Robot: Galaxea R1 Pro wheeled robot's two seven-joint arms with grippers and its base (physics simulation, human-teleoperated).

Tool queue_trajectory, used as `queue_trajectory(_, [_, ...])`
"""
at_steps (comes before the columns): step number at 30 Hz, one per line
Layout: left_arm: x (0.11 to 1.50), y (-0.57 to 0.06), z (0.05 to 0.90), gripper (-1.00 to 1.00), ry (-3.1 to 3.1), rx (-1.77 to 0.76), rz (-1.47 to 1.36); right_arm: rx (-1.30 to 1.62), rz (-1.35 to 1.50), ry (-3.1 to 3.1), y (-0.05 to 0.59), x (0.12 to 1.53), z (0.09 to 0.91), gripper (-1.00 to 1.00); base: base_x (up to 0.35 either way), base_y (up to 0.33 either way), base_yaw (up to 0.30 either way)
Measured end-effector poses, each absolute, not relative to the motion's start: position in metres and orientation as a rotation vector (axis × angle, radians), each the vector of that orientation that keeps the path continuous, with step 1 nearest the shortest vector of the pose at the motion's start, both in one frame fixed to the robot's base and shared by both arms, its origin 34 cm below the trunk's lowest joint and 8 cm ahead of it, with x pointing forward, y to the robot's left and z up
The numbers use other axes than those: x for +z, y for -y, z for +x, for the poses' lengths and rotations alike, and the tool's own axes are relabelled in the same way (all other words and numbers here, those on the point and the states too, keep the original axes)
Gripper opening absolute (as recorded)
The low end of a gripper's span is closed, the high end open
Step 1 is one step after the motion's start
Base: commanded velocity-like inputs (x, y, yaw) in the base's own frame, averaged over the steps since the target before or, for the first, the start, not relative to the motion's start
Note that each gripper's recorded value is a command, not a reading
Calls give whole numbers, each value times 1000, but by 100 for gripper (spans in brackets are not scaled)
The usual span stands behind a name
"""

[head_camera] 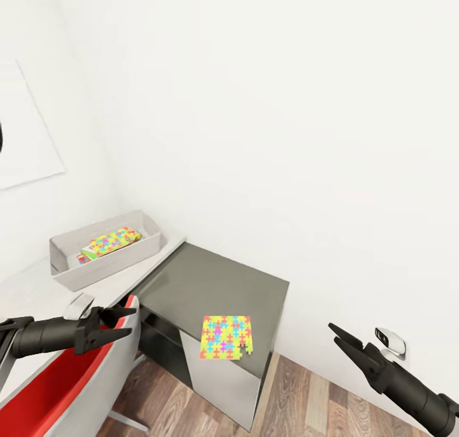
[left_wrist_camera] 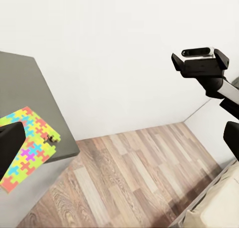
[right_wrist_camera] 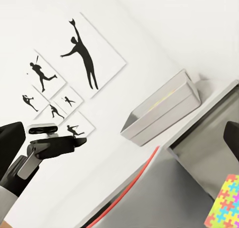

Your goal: Put all the toys in the child's room - the three board games (two on the bed and one on the table), the two jigsaw puzzles on the table, and the tennis ball on the table - inside the toy box on the table in the child's room.

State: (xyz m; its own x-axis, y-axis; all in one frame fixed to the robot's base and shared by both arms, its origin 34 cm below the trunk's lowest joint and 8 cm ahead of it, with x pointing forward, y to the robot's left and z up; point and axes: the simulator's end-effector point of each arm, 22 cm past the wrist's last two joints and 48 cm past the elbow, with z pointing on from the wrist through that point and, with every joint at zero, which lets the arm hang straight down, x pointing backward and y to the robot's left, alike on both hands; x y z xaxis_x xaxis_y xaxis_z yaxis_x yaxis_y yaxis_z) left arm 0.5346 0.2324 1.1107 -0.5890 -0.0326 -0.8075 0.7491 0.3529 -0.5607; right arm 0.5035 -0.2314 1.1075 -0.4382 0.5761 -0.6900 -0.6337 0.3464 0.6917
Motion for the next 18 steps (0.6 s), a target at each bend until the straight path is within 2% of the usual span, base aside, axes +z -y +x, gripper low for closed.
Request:
queue_trajectory(9, [1111, -233, 535, 100, -1861, -1308, 627, 1367, -49, -1503, 231, 1106, 504, 100, -2, 92, 0])
queue_trajectory(18, [1111, -233, 535, 100, -1860, -1309, 627, 1365, -37, -1509, 232, 1104, 505, 100, 0, 18, 0])
